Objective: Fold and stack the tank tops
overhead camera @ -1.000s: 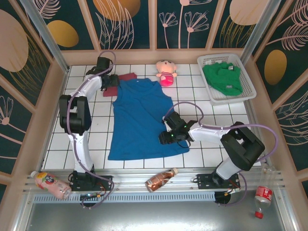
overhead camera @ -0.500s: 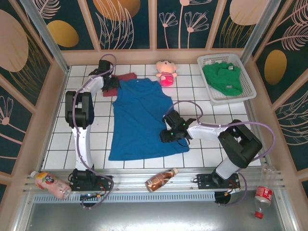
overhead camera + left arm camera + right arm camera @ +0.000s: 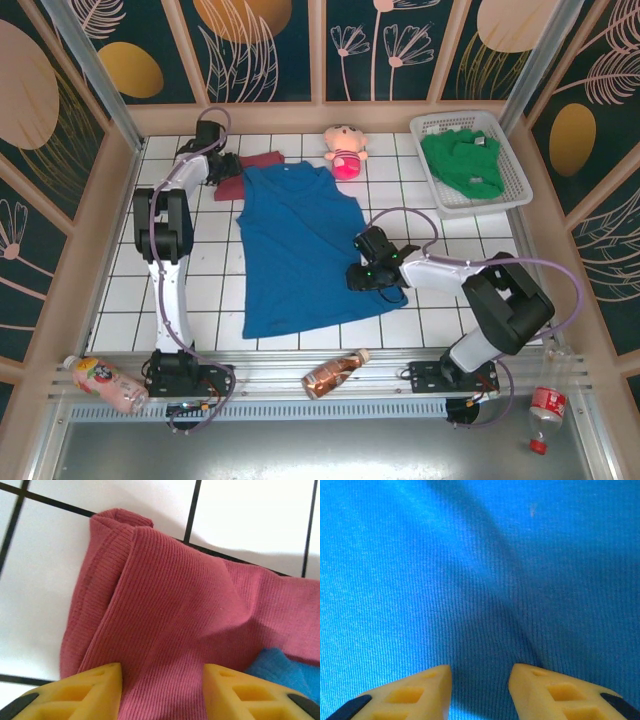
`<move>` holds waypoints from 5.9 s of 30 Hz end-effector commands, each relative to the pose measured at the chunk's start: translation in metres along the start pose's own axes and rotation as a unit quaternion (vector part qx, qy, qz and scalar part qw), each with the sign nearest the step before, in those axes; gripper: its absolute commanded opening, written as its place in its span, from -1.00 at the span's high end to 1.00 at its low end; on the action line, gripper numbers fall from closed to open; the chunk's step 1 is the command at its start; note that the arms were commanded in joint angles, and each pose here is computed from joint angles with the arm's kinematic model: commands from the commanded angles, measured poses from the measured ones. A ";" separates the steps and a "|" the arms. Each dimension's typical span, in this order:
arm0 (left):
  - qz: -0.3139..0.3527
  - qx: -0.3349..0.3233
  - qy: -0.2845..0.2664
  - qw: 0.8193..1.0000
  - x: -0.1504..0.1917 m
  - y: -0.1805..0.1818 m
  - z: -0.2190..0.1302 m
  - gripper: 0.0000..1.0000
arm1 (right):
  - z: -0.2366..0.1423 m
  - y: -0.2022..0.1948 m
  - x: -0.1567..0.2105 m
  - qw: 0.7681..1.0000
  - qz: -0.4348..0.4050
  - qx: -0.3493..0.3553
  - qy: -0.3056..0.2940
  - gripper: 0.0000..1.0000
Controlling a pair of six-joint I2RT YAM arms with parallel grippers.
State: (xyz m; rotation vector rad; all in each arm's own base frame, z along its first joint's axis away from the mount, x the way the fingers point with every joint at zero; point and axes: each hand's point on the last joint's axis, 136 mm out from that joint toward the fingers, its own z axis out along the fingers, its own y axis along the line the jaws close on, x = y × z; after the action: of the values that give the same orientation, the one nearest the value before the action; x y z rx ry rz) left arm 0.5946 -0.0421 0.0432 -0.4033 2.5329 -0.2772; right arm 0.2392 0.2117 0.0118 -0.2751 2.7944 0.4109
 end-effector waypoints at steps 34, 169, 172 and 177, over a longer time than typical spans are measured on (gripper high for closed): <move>0.018 -0.013 0.005 1.000 -0.025 0.009 -0.027 -0.06 | -0.075 -0.078 -0.051 0.983 0.108 0.130 -0.068 0.12; 0.012 -0.147 0.189 0.971 0.234 0.084 -0.134 -0.13 | -0.065 0.017 -0.038 0.989 -0.132 -0.062 -0.037 -0.05; 0.010 -0.150 0.183 0.972 0.228 0.082 -0.153 -0.17 | -0.086 0.037 -0.034 0.969 -0.218 -0.101 -0.059 -0.04; -0.034 -0.111 0.198 0.973 0.244 0.068 -0.182 -0.19 | -0.097 0.026 -0.013 0.926 -0.370 -0.063 -0.046 -0.02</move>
State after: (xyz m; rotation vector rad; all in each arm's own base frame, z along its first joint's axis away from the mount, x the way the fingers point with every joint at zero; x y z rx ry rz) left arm 0.3072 -0.0353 0.0386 -0.4957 2.9291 -0.0227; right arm 0.2344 0.2189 0.1124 -0.9353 2.4475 0.5000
